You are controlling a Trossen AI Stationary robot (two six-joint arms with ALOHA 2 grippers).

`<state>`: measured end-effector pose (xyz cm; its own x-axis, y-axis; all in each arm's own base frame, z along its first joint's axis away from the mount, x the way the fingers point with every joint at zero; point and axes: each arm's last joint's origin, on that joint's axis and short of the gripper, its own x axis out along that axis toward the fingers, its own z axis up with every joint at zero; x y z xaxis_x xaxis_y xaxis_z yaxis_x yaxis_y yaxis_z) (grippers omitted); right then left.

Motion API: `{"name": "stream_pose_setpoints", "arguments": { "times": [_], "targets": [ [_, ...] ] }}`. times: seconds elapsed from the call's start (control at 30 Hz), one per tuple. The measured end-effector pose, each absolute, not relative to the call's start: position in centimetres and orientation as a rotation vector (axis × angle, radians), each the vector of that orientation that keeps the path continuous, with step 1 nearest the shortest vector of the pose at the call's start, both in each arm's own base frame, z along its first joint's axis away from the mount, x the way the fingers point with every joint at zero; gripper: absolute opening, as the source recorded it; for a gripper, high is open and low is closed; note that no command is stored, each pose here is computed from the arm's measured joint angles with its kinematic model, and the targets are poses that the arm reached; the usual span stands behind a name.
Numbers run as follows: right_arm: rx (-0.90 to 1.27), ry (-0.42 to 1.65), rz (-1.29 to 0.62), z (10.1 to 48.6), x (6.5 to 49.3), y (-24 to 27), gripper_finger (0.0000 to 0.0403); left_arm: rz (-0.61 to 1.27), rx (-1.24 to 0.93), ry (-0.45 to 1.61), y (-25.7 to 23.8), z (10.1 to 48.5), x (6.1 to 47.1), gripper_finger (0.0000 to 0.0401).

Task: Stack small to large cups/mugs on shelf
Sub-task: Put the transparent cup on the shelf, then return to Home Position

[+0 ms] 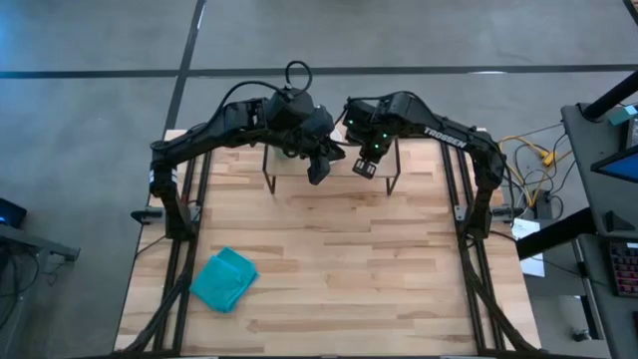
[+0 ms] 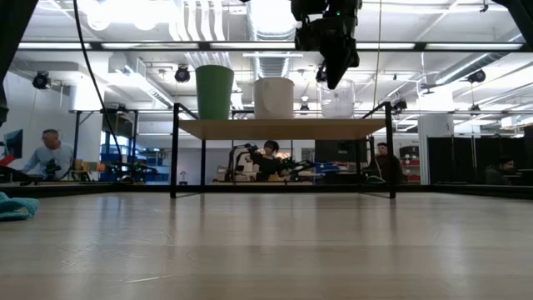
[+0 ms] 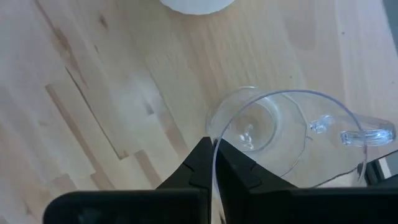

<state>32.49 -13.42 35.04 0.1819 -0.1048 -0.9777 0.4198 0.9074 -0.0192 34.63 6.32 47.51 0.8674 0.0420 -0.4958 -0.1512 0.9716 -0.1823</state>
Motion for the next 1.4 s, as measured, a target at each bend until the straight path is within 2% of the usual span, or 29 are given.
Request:
{"name": "stream_pose_setpoints", "arguments": {
  "times": [0.6, 1.03, 1.4],
  "targets": [
    [0.181, 1.329, -0.315, 35.0, 32.4, -14.4, 0.0012, 0.103, -0.223, 0.512, 6.3, 47.5, 34.6, 0.0024],
    [0.108, 1.313, -0.34, 35.1, 32.6, -14.8, 0.0104, 0.103, -0.224, 0.512, 6.3, 47.5, 34.6, 0.0024],
    [0.072, 1.349, -0.302, 36.3, 31.8, -14.5, 0.0113, 0.101, -0.22, 0.509, 6.3, 47.6, 34.5, 0.0024]
  ]
}}
